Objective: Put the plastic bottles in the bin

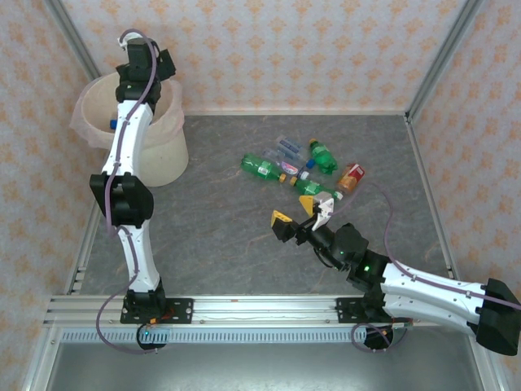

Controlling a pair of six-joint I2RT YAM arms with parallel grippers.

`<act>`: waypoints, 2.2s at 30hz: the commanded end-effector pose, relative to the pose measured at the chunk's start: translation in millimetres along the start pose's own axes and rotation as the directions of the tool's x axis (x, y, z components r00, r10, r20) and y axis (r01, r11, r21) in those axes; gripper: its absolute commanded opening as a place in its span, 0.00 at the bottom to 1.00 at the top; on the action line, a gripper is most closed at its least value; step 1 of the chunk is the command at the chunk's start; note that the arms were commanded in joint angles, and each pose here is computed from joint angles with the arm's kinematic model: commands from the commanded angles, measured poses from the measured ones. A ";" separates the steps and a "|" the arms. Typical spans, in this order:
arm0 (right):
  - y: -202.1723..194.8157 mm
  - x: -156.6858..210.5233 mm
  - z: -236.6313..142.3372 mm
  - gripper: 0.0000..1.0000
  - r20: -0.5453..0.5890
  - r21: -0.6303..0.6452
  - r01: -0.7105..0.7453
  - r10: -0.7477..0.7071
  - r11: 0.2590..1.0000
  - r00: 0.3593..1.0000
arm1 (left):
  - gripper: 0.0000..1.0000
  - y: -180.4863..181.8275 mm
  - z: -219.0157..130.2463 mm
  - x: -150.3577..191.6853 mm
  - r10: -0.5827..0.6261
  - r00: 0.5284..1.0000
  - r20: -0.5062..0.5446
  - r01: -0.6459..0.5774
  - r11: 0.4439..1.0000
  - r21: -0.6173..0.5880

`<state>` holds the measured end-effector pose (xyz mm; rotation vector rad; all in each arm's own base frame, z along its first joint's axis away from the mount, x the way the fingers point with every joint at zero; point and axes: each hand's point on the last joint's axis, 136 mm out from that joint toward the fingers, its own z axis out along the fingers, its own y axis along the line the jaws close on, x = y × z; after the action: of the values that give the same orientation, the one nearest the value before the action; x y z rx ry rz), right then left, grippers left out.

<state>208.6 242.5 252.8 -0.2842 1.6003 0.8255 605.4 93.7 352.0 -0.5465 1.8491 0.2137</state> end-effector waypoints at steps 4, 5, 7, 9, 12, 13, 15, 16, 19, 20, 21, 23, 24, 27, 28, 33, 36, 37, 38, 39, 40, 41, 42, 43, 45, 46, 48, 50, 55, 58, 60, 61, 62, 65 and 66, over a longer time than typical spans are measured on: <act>3.1 -5.3 -1.6 1.00 0.016 -0.011 -0.012 0.012 1.000 1.000 | 0.99 28.5 -6.6 -5.6 0.013 1.000 0.008 -0.012 0.989 -0.148; 3.2 -5.7 -1.5 1.00 0.017 -0.011 -0.012 0.013 1.000 1.000 | 0.99 33.7 -8.7 -7.9 0.010 1.000 0.015 -0.007 0.985 -0.173; 3.1 -5.2 -1.6 1.00 0.016 -0.011 -0.012 0.012 1.000 1.000 | 0.99 42.6 -14.1 -13.6 0.001 0.999 0.034 0.006 0.976 -0.216; 3.3 -5.6 -1.5 1.00 0.016 -0.012 -0.012 0.013 1.000 1.000 | 0.99 47.5 -19.5 -19.0 -0.004 0.999 0.050 0.016 0.971 -0.237; 3.9 -5.4 -1.5 1.00 0.015 -0.015 -0.014 0.014 1.000 1.000 | 0.99 61.7 -28.3 -24.1 -0.016 0.997 0.073 0.037 0.952 -0.304; 4.3 -5.8 -1.7 1.00 0.015 -0.017 -0.013 0.013 1.000 1.000 | 0.99 64.5 -30.6 -24.4 -0.012 0.997 0.075 0.035 0.947 -0.318; 4.8 -6.5 -1.8 1.00 0.015 -0.019 -0.013 0.014 1.000 1.000 | 0.99 73.7 -34.6 -24.0 -0.011 0.997 0.078 0.039 0.931 -0.363; 4.5 -6.2 -2.0 1.00 0.014 -0.018 -0.014 0.014 1.000 1.000 | 0.99 79.0 -36.6 -24.5 -0.013 0.997 0.082 0.043 0.922 -0.386; 4.4 -7.1 -2.8 1.00 0.017 -0.018 -0.014 0.014 1.000 1.000 | 0.97 86.3 -45.2 -27.8 -0.032 0.994 0.100 0.071 0.905 -0.420; 4.8 -7.7 -2.8 1.00 0.018 -0.019 -0.016 0.016 1.000 1.000 | 0.97 87.6 -47.7 -29.5 -0.043 0.993 0.110 0.086 0.903 -0.422; 4.4 -7.5 -2.9 1.00 0.018 -0.018 -0.015 0.016 1.000 1.000 | 0.97 88.6 -51.5 -32.1 -0.065 0.990 0.124 0.112 0.901 -0.420; 4.5 -7.3 -2.9 1.00 0.018 -0.018 -0.016 0.016 1.000 1.000 | 0.99 88.8 -57.9 -38.4 -0.104 0.983 0.150 0.157 0.901 -0.405; 4.5 -7.3 -2.9 1.00 0.018 -0.018 -0.017 0.017 1.000 1.000 | 0.99 85.4 -61.3 -41.9 -0.122 0.979 0.161 0.176 0.907 -0.383; 3.7 -7.5 -2.7 1.00 0.019 -0.014 -0.017 0.017 1.000 1.000 | 0.99 68.6 -70.0 -49.3 -0.155 0.970 0.185 0.206 0.931 -0.301; 3.0 -6.9 -2.5 1.00 0.018 -0.010 -0.016 0.016 1.000 1.000 | 0.99 60.8 -76.0 -52.5 -0.164 0.967 0.195 0.214 0.938 -0.272; -4.2 -3.9 -1.1 1.00 0.017 0.029 -0.018 0.017 0.999 1.000 | 0.99 17.1 -106.0 -60.3 -0.203 0.955 0.214 0.232 0.966 -0.118; -12.7 -5.2 -0.9 1.00 0.028 0.079 -0.020 0.018 0.997 0.999 | 0.99 -12.4 -124.5 -54.8 -0.220 0.955 0.199 0.229 0.973 -0.021; -16.9 -5.5 -1.2 1.00 0.034 0.102 -0.019 0.016 0.995 0.999 | 0.99 -22.3 -131.0 -51.4 -0.221 0.956 0.194 0.223 0.975 0.013; -20.6 -6.8 -1.6 1.00 0.043 0.124 -0.023 0.018 0.992 0.999 | 0.99 -31.2 -137.4 -49.5 -0.218 0.957 0.192 0.213 0.976 0.043; -24.7 -8.4 -2.1 1.00 0.053 0.147 -0.030 0.022 0.989 0.998 | 0.99 -41.6 -144.9 -46.7 -0.211 0.959 0.189 0.200 0.977 0.079; -27.3 -9.0 -2.3 1.00 0.059 0.161 -0.034 0.024 0.986 0.998 | 0.99 -51.3 -153.3 -43.4 -0.201 0.961 0.189 0.183 0.977 0.110; -28.7 -10.7 -2.6 1.00 0.067 0.170 -0.034 0.023 0.985 0.997 | 0.99 -59.3 -160.6 -40.1 -0.188 0.964 0.186 0.165 0.977 0.133; -32.1 -11.3 -2.9 1.00 0.074 0.186 -0.035 0.022 0.982 0.997 | 0.99 -68.3 -168.5 -36.1 -0.176 0.968 0.181 0.148 0.976 0.159; -36.9 -11.5 -3.3 1.00 0.081 0.211 -0.040 0.023 0.977 0.996 | 0.99 -77.1 -175.5 -30.5 -0.162 0.972 0.170 0.130 0.974 0.184; -43.6 -14.4 -3.5 1.00 0.092 0.246 -0.051 0.029 0.968 0.995 | 0.99 -91.3 -189.1 -20.1 -0.140 0.978 0.152 0.103 0.968 0.229; -46.0 -16.7 -3.6 1.00 0.097 0.259 -0.057 0.033 0.964 0.995 | 0.99 -100.3 -197.3 -12.6 -0.126 0.982 0.140 0.086 0.962 0.259; -52.3 -20.4 -3.9 1.00 0.107 0.288 -0.075 0.046 0.955 0.993 | 0.99 -112.6 -209.6 4.1 -0.104 0.988 0.116 0.065 0.952 0.300; -62.0 -23.2 -4.4 1.00 0.122 0.326 -0.106 0.070 0.939 0.990 | 0.99 -124.4 -223.7 19.6 -0.086 0.992 0.095 0.047 0.935 0.351; -92.5 -22.0 -2.3 1.00 0.111 0.443 -0.148 0.110 0.884 0.988 | 0.99 -149.4 -260.8 68.1 -0.041 0.997 0.066 0.006 0.888 0.459; -110.5 -18.0 -3.1 1.00 0.082 0.513 -0.138 0.112 0.847 0.990 | 0.99 -158.3 -278.1 101.3 -0.022 0.999 0.024 0.007 0.859 0.512; -123.3 -15.3 -4.4 1.00 0.070 0.553 -0.142 0.124 0.821 0.990 | 0.99 -159.3 -287.1 120.7 -0.017 1.000 0.003 0.012 0.843 0.538; -128.8 -13.3 -4.0 1.00 0.061 0.564 -0.141 0.130 0.814 0.990 | 0.99 -158.4 -290.3 129.4 -0.015 1.000 -0.005 0.015 0.839 0.544; -134.9 -11.0 -2.9 1.00 0.053 0.574 -0.149 0.145 0.805 0.988 | 0.99 -156.9 -294.5 138.2 -0.012 1.000 -0.010 0.016 0.835 0.550; -151.1 -2.5 4.6 1.00 0.014 0.593 -0.171 0.202 0.787 0.979 | 0.99 -149.0 -304.9 160.2 -0.022 0.999 -0.030 0.035 0.827 0.561; -156.1 0.8 8.1 1.00 -0.003 0.597 -0.174 0.219 0.783 0.976 | 0.99 -146.9 -307.5 168.6 -0.024 0.999 -0.040 0.043 0.820 0.570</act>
<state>302.7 134.8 205.7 0.2934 1.8250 0.3906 382.1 -204.1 303.9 -0.0995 1.8919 -0.2879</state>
